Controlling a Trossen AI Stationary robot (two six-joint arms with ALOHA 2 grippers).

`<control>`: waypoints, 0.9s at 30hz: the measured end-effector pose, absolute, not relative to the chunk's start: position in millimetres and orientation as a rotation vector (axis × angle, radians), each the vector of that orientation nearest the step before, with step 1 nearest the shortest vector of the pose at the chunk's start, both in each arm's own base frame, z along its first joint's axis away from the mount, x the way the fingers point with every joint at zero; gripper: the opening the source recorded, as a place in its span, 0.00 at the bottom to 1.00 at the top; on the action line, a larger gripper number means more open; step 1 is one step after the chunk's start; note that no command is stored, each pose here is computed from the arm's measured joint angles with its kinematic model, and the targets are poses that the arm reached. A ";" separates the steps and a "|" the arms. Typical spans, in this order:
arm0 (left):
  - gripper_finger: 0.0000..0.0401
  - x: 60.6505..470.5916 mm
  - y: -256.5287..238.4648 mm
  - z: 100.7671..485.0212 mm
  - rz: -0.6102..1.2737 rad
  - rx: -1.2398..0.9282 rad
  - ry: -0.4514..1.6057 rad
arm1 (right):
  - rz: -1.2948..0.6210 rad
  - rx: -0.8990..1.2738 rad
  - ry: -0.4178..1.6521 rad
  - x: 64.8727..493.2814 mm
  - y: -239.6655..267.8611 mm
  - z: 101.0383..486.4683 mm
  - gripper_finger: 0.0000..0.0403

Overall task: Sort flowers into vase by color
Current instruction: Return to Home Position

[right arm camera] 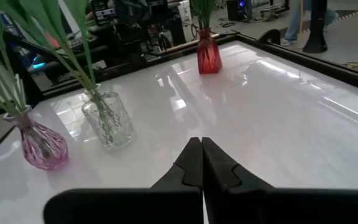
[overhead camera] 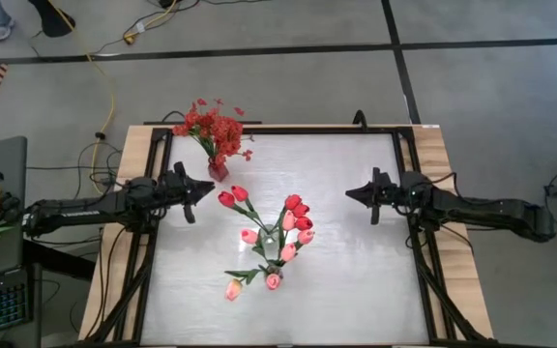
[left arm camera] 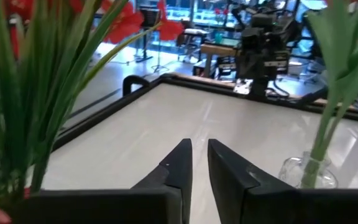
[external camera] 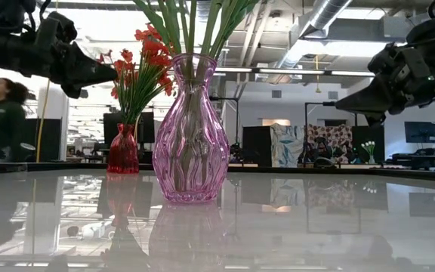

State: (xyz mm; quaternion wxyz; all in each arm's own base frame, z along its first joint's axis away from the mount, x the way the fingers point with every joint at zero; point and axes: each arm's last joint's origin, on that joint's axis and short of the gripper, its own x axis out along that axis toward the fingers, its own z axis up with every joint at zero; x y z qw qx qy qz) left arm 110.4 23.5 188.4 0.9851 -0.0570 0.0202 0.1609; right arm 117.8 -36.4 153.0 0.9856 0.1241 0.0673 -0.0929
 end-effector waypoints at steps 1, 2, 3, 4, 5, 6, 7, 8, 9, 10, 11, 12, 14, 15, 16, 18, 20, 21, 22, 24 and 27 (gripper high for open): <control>0.09 110.3 23.8 187.7 0.334 -0.120 0.045 | -0.185 0.250 0.135 117.7 -36.7 153.0 0.05; 0.08 110.2 23.9 187.4 0.338 -0.126 0.048 | -0.180 0.249 0.133 117.7 -36.9 153.3 0.05; 0.07 110.2 23.9 187.4 0.338 -0.129 0.047 | -0.178 0.246 0.132 117.5 -37.2 153.3 0.05; 0.06 110.2 23.9 187.5 0.338 -0.129 0.047 | -0.179 0.240 0.133 117.4 -37.6 153.2 0.05; 0.05 110.2 23.8 187.5 0.336 -0.130 0.047 | -0.183 0.235 0.135 117.1 -38.2 153.0 0.05; 0.04 110.2 23.7 187.5 0.333 -0.131 0.047 | -0.188 0.230 0.138 116.9 -38.8 152.6 0.05; 0.03 110.3 23.7 187.4 0.332 -0.132 0.047 | -0.194 0.230 0.140 116.6 -39.5 152.4 0.05; 0.01 110.3 23.7 187.5 0.330 -0.132 0.047 | -0.199 0.228 0.139 116.4 -40.1 152.4 0.05; 0.01 110.3 23.7 187.5 0.330 -0.132 0.046 | -0.193 0.228 0.139 116.2 -40.4 152.5 0.05; 0.00 110.3 23.7 187.6 0.330 -0.132 0.043 | -0.186 0.229 0.136 116.2 -40.7 152.8 0.05; 0.00 110.6 23.7 187.5 0.328 -0.132 0.027 | -0.177 0.225 0.133 116.1 -40.8 153.1 0.05; 0.00 110.9 23.6 186.0 0.322 -0.132 0.001 | -0.171 0.224 0.130 116.0 -41.1 153.4 0.05; 0.00 111.5 23.3 178.9 0.305 -0.134 -0.032 | -0.174 0.221 0.122 115.9 -41.7 154.2 0.05; 0.00 111.6 23.2 175.4 0.301 -0.137 -0.039 | -0.175 0.220 0.120 115.9 -41.8 154.4 0.05; 0.00 111.6 23.2 172.2 0.301 -0.140 -0.042 | -0.174 0.219 0.120 115.9 -41.8 154.3 0.05; 0.00 111.5 23.3 172.7 0.303 -0.138 -0.058 | -0.168 0.213 0.121 115.9 -41.7 154.2 0.05; 0.00 111.5 23.1 172.2 0.298 -0.137 -0.053 | -0.152 0.198 0.124 115.7 -41.8 154.1 0.05; 0.00 111.6 22.9 172.1 0.290 -0.135 -0.051 | -0.151 0.198 0.123 115.3 -42.5 154.1 0.05; 0.00 111.7 22.7 171.5 0.283 -0.133 -0.044 | -0.157 0.199 0.123 114.8 -43.8 154.0 0.05; 0.00 111.7 22.6 170.4 0.281 -0.132 -0.032 | -0.139 0.214 0.133 113.4 -46.0 153.1 0.05; 0.00 111.5 22.9 167.1 0.296 -0.129 0.050 | -0.125 0.238 0.152 110.0 -50.5 150.7 0.05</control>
